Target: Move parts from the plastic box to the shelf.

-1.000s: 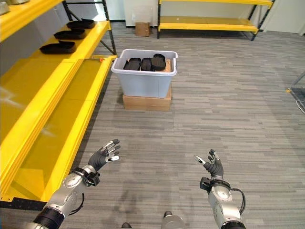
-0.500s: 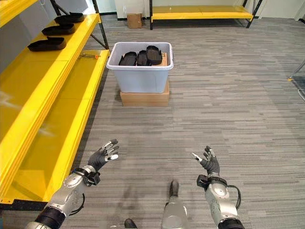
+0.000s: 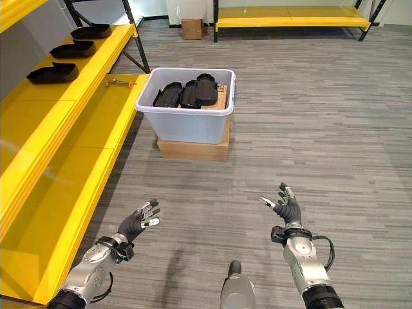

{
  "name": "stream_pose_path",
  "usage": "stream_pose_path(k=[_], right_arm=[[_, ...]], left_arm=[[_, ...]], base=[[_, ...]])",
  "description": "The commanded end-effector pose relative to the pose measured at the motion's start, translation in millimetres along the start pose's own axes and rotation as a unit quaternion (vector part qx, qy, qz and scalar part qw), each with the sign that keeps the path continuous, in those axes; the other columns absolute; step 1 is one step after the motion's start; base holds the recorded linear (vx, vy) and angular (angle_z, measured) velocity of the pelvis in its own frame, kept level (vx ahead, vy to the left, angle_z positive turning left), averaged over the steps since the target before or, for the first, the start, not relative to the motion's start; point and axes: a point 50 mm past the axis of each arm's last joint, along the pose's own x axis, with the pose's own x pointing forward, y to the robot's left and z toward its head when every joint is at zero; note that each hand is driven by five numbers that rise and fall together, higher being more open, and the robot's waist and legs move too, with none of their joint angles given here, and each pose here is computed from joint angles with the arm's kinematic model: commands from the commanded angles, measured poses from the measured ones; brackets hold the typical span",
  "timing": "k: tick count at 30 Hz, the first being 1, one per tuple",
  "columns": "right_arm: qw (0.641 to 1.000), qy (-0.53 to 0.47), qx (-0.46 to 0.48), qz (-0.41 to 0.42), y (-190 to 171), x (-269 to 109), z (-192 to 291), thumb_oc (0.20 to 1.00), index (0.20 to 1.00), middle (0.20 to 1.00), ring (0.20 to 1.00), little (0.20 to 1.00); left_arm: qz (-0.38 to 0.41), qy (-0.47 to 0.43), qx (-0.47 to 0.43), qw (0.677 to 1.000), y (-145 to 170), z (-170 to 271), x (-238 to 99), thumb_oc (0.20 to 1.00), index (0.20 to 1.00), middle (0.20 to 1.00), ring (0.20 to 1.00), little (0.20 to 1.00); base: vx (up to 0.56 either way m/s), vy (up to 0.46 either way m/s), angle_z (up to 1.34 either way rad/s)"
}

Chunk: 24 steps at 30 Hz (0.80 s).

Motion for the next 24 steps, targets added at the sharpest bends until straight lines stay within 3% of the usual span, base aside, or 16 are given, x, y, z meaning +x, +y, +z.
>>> stream_pose_path(k=[1, 16, 24], right_arm=[[0.999, -0.033, 0.008, 0.000, -2.3, -2.1, 8.2, 1.000, 1.000, 1.000, 1.000, 1.000], [1.000, -0.009, -0.017, 0.025, 1.5, -9.1, 1.1, 1.000, 1.000, 1.000, 1.000, 1.000], [1.000, -0.013, 0.024, -0.008, 6.7, -13.3, -6.3, 1.000, 1.000, 1.000, 1.000, 1.000]], left_arm=[[0.018, -0.067, -0.006, 0.998, 4.1, 20.3, -0.3, 1.000, 1.000, 1.000, 1.000, 1.000], [0.204, -0.078, -0.043, 0.975, 23.6, -13.6, -18.6, 1.000, 1.000, 1.000, 1.000, 1.000], [0.141, -0.082, 0.062, 0.985, 16.5, 4.6, -4.1, 1.000, 1.000, 1.000, 1.000, 1.000]], base=[[0.26, -0.016, 0.15], [0.26, 0.198, -0.05], [0.35, 0.441, 0.22]])
